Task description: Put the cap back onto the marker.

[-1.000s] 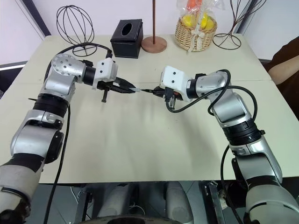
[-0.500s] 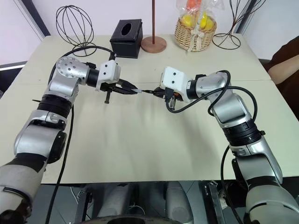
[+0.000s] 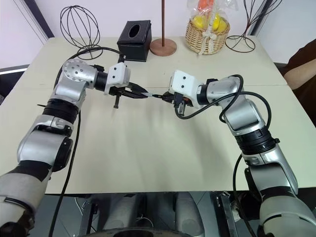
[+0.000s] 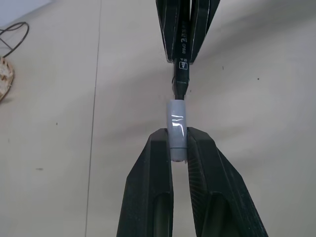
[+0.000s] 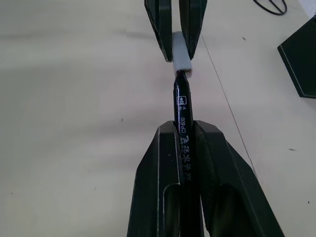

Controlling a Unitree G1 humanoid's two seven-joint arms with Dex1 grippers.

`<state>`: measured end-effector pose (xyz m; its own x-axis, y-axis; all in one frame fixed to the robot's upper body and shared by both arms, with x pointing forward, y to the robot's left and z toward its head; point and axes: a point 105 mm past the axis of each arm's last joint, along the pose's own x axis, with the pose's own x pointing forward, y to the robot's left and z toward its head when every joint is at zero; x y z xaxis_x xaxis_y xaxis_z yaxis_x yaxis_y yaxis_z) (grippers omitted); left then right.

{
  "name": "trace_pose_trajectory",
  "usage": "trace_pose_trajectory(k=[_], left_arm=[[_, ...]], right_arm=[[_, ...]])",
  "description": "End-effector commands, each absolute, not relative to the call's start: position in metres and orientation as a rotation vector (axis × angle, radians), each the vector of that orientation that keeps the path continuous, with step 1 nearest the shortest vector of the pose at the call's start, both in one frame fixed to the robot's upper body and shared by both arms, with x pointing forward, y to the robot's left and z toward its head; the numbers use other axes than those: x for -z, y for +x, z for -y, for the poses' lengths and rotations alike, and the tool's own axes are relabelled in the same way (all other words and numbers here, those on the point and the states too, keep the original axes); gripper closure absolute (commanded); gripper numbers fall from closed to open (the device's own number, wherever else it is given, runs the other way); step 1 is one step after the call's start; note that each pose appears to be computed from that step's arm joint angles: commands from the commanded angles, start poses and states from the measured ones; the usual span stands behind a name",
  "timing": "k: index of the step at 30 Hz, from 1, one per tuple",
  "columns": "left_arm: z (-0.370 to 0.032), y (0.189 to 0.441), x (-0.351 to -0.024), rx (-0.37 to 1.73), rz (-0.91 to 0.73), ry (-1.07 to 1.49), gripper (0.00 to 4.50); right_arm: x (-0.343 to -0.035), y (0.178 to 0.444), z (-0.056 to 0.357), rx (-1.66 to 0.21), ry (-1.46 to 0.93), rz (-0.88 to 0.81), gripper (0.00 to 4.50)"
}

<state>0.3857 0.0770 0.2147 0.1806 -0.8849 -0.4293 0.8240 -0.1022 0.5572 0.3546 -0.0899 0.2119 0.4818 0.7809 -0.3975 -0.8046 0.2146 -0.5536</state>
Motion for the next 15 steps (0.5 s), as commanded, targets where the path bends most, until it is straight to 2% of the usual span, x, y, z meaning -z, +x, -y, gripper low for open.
trace_pose_trajectory(k=[1,9,15], left_arm=[[-0.070,0.387,-0.226,1.428,0.135,0.936,4.44],[-0.054,0.384,-0.217,1.481,0.156,1.039,4.44],[-0.041,0.383,-0.216,1.501,0.178,1.018,4.44]], right_arm=[[-0.225,0.350,0.084,-1.111,-0.803,0.030,4.50],[-0.224,0.350,0.084,-1.109,-0.802,0.029,4.50],[-0.225,0.350,0.083,-1.108,-0.800,0.033,4.50]])
